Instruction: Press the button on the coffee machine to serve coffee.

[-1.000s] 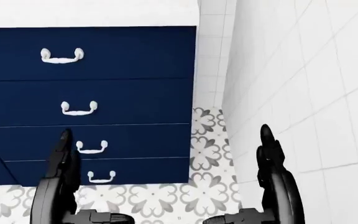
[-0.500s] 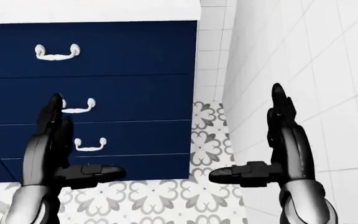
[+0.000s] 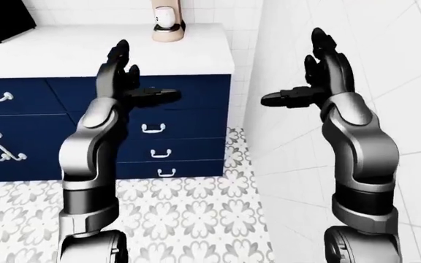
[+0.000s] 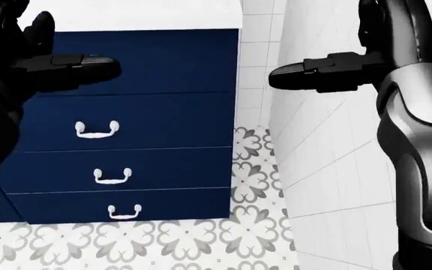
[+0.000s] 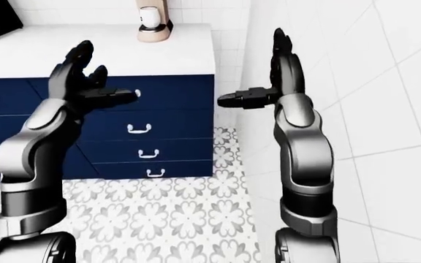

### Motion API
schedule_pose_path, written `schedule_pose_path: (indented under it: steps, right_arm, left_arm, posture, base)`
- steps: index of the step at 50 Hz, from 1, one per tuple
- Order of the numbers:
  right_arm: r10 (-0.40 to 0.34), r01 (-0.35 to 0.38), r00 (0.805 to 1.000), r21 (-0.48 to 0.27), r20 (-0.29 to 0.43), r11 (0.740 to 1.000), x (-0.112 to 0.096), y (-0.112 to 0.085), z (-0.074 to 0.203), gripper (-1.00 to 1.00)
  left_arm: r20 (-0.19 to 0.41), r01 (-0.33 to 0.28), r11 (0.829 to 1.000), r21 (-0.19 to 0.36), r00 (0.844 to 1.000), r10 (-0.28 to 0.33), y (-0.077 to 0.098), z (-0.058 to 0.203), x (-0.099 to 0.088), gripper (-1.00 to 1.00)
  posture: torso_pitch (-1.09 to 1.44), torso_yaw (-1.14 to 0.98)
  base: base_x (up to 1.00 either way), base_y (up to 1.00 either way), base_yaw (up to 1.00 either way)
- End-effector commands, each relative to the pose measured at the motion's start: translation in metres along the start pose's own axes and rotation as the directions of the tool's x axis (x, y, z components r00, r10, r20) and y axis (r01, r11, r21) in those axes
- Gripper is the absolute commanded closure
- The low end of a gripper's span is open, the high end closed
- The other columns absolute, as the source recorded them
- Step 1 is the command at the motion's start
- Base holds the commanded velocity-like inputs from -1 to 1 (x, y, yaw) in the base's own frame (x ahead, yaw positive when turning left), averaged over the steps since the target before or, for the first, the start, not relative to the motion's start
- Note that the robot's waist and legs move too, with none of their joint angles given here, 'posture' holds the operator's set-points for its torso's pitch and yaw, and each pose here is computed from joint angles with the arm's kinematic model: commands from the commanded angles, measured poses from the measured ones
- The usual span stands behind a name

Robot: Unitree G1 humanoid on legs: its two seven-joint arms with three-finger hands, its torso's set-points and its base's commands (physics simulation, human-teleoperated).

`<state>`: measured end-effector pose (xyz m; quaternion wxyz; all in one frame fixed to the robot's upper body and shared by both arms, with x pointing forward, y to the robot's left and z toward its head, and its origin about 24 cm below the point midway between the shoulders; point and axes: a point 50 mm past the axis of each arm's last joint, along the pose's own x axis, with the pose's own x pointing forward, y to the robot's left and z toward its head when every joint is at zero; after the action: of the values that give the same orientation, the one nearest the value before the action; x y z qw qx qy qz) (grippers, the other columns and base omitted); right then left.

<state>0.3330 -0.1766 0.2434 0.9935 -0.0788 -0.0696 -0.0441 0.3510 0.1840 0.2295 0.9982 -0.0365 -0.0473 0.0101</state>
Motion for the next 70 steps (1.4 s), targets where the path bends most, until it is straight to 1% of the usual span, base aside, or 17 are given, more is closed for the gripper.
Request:
schedule_pose_path:
  steps: [1,2,5,7,8,9,14,27,39,70]
  right_arm:
    - [-0.020,0.020,0.997,0.000,0.074,1.000,-0.004,-0.006,0.022,-1.00]
    - [-0.023,0.023,0.996,0.007,0.089,1.000,-0.008,-0.008,0.027,-1.00]
    - [-0.009,0.004,0.992,0.045,0.122,0.999,-0.014,-0.006,0.038,-1.00]
    - [0.009,-0.016,0.991,0.053,0.132,0.998,-0.021,-0.002,0.048,-1.00]
    - [0.010,-0.020,0.987,0.065,0.159,0.998,-0.025,-0.003,0.060,-1.00]
    - [0.012,-0.024,0.986,0.065,0.167,0.998,-0.028,-0.004,0.064,-1.00]
    - [0.022,-0.036,0.982,0.073,0.186,0.997,-0.033,-0.003,0.072,-1.00]
    - [0.008,-0.024,0.980,0.077,0.197,0.997,-0.031,-0.005,0.072,-1.00]
    - [0.003,-0.020,0.981,0.086,0.193,0.996,-0.033,-0.007,0.075,-1.00]
    - [0.017,-0.032,0.982,0.080,0.189,0.996,-0.032,-0.004,0.073,-1.00]
  left_arm:
    - [0.098,0.004,1.000,-0.006,0.995,-0.003,0.000,0.025,0.001,-1.00]
    - [0.109,0.012,1.000,-0.006,0.994,-0.011,-0.003,0.032,-0.001,-1.00]
    - [0.132,0.008,1.000,-0.003,0.991,-0.008,-0.002,0.046,-0.007,-1.00]
    - [0.154,0.007,1.000,-0.011,0.988,-0.005,0.000,0.060,-0.012,-1.00]
    - [0.172,0.004,1.000,-0.027,0.985,0.001,0.001,0.072,-0.017,-1.00]
    - [0.182,0.004,1.000,-0.026,0.983,0.001,0.001,0.077,-0.020,-1.00]
    - [0.195,-0.004,0.999,-0.035,0.981,0.011,0.004,0.084,-0.023,-1.00]
    - [0.200,-0.001,0.999,-0.049,0.980,0.011,0.004,0.087,-0.024,-1.00]
    - [0.195,0.002,0.998,-0.064,0.981,0.010,0.005,0.086,-0.023,-1.00]
    - [0.196,0.005,0.998,-0.068,0.980,0.008,0.004,0.087,-0.023,-1.00]
  posture:
    - [0.00,0.00]
    - [0.00,0.00]
    - [0.00,0.00]
    - [0.00,0.00]
    - [0.00,0.00]
    - [0.00,0.00]
    - [0.00,0.00]
    - [0.00,0.00]
    - [0.00,0.00]
    - [0.00,0.00]
  base:
    - [0.00,0.00,0.00]
    - [0.00,0.00,0.00]
    - [0.00,0.00,0.00]
    - [0.00,0.00,0.00]
    - [0.00,0.00,0.00]
    - [0.00,0.00,0.00]
    - [0.00,0.00,0.00]
    - [0.00,0.00,0.00]
    - [0.01,0.32,0.00]
    - [0.01,0.39,0.00]
